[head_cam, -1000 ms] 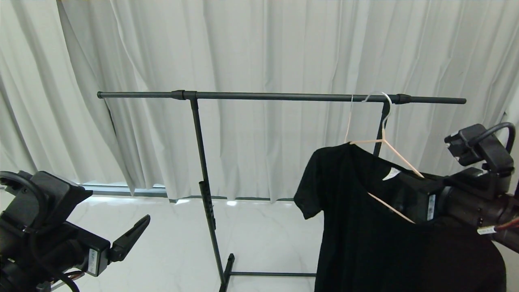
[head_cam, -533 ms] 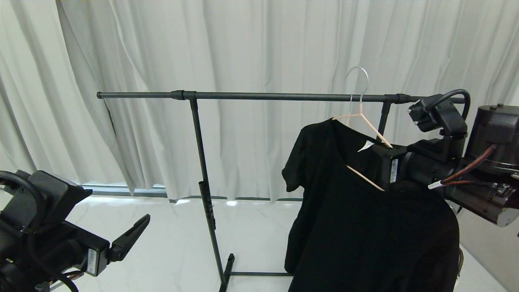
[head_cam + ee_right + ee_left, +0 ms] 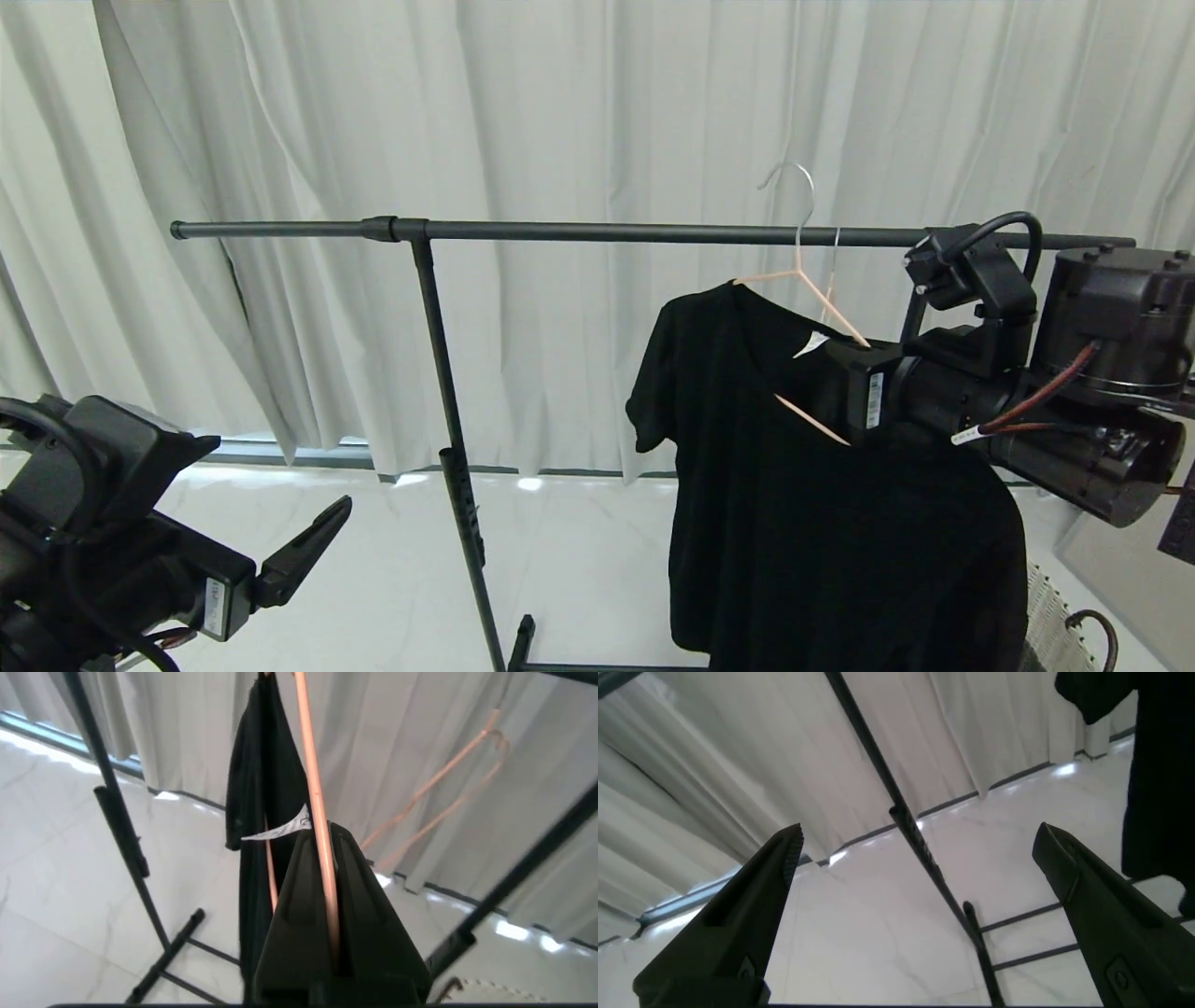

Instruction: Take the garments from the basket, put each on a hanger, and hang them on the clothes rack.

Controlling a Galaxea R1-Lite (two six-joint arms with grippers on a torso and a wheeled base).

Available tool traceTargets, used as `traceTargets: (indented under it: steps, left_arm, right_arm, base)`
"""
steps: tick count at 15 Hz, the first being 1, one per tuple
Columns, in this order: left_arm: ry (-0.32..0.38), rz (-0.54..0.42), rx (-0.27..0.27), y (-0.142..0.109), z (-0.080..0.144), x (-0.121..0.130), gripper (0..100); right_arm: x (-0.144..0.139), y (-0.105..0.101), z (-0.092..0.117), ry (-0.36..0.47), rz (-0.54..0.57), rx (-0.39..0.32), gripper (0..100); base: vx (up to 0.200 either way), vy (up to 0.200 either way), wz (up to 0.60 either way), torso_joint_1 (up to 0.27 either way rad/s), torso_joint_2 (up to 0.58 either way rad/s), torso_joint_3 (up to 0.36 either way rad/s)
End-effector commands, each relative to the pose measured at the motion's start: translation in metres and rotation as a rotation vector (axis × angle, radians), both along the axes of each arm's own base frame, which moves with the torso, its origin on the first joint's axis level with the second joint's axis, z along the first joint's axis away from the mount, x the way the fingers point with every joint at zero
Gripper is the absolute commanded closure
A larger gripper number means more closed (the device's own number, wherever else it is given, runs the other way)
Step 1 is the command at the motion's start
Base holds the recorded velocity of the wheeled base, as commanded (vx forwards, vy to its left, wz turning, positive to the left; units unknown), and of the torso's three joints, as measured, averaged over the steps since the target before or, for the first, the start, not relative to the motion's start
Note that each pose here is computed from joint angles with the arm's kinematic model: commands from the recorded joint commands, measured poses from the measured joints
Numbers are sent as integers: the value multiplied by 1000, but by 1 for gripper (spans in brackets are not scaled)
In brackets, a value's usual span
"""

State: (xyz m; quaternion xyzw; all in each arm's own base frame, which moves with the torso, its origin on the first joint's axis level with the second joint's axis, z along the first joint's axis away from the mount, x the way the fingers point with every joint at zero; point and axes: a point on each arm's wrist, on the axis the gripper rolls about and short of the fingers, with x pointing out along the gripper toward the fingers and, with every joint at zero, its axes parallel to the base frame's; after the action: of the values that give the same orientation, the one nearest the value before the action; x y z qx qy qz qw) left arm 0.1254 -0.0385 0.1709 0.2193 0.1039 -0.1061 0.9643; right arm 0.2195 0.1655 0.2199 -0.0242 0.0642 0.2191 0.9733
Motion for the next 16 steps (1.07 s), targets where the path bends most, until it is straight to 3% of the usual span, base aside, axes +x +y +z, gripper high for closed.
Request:
traceTargets:
  steps: [1,7,11,16]
  left_arm:
    - [3,0,1,0,-1,0,0]
    - [7,0,1,0,-2,0,0]
    - [17,-8,4,-1,-5,-2,0]
    - [25,-9,7,-1,-7,-2,0]
  right_arm:
    - [-4,4,0,1,17,5,100]
    - [-16,14,7,-1,72,58,100]
    - [-17,17,9,-11,83,71,100]
    - [-34,33,13,8,167,158,100]
  base:
    - [200,0,0,2,7,-7]
    - [200,0,0,4,4,2]
    - [0,0,0,0,0,0]
    - [0,0,0,0,0,0]
